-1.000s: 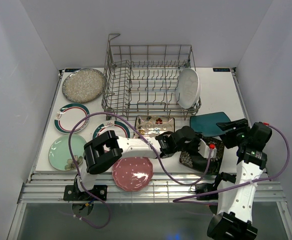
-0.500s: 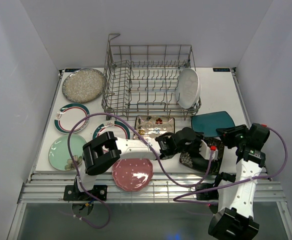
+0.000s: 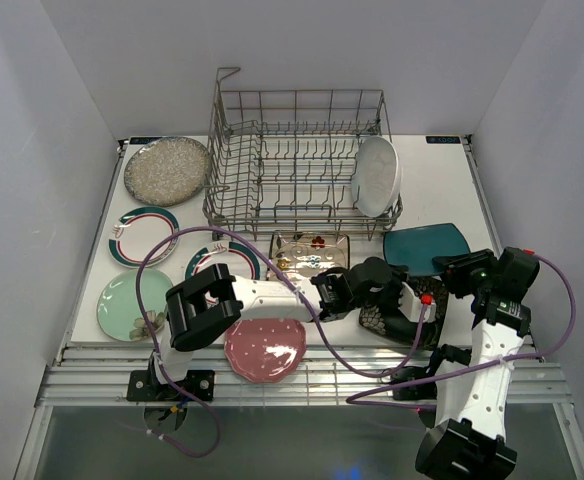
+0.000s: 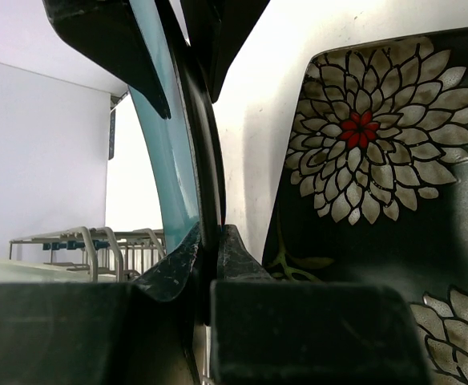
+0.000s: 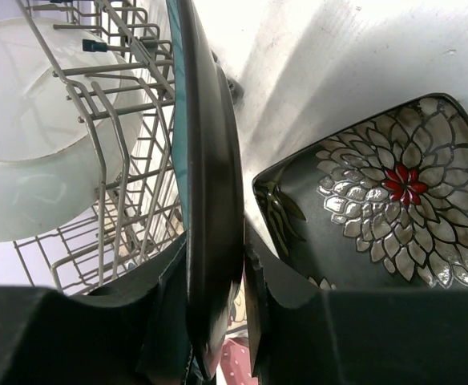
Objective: Load the plates into the dish rack
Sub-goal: Pick up the plate from the corner of the board, then insert the plate into the dish rack.
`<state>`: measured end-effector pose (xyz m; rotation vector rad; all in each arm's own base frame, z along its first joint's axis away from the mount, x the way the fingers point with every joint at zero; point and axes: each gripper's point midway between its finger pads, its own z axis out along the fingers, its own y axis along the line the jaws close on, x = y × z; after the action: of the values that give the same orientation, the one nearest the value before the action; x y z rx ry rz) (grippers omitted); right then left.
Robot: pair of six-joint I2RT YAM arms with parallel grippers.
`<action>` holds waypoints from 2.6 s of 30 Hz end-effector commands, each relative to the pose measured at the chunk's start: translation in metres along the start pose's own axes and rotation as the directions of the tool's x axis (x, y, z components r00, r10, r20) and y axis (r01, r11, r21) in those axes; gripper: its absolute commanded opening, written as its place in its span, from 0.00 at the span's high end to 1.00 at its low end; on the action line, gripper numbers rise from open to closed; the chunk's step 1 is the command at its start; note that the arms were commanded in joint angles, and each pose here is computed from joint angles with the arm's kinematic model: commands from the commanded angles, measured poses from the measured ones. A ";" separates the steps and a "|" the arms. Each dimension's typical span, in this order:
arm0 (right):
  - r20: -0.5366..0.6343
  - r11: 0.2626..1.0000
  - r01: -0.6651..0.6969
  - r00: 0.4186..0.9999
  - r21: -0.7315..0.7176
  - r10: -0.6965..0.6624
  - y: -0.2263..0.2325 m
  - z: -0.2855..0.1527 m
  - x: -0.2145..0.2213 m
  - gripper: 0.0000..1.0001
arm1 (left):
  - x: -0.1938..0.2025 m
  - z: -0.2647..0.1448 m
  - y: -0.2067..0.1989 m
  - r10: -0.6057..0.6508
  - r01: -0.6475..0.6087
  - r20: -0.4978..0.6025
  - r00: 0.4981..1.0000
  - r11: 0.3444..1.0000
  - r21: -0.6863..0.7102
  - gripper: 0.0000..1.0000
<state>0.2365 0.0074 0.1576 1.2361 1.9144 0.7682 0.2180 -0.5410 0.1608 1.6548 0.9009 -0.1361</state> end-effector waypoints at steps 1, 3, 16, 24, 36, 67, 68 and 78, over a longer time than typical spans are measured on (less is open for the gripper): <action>0.038 0.998 0.046 0.998 -0.043 -0.044 0.017 -0.008 -0.008 0.66 | -0.053 -0.024 0.081 0.051 -0.016 0.131 0.990 0.968 -0.252 1.00; 0.039 0.998 0.047 0.998 -0.044 -0.045 0.016 -0.008 -0.008 0.65 | -0.045 -0.020 0.075 0.084 -0.051 0.111 0.990 0.961 -0.270 1.00; 0.028 0.997 0.067 0.997 -0.038 -0.066 0.013 -0.008 -0.005 0.66 | -0.030 -0.007 0.074 0.110 -0.082 0.085 0.990 0.954 -0.289 1.00; 0.027 0.996 0.073 0.997 -0.044 -0.072 0.013 -0.008 -0.005 0.75 | -0.021 -0.004 0.064 0.121 -0.098 0.074 0.990 0.960 -0.264 1.00; 0.083 0.997 0.079 0.993 -0.013 -0.078 0.015 -0.015 -0.015 0.92 | -0.029 -0.009 0.073 0.051 -0.018 0.109 0.993 0.960 -0.279 0.91; 0.425 0.973 0.213 0.876 0.085 -0.229 0.068 -0.062 -0.099 0.92 | -0.099 -0.123 0.073 -0.354 0.383 0.256 0.899 0.921 -0.071 0.02; 0.440 0.968 0.234 0.862 0.091 -0.250 0.071 -0.067 -0.102 0.92 | -0.102 -0.133 0.082 -0.368 0.402 0.269 0.890 0.912 -0.081 0.02; 0.580 0.897 0.441 0.725 0.024 -0.372 0.131 -0.121 -0.114 0.92 | -0.084 -0.278 0.191 -0.432 0.562 0.399 0.809 0.766 -0.312 0.02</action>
<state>0.2264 -0.0623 0.2741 1.0084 1.7419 0.2200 0.1584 -0.3737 0.4393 0.9981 0.9588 -0.5486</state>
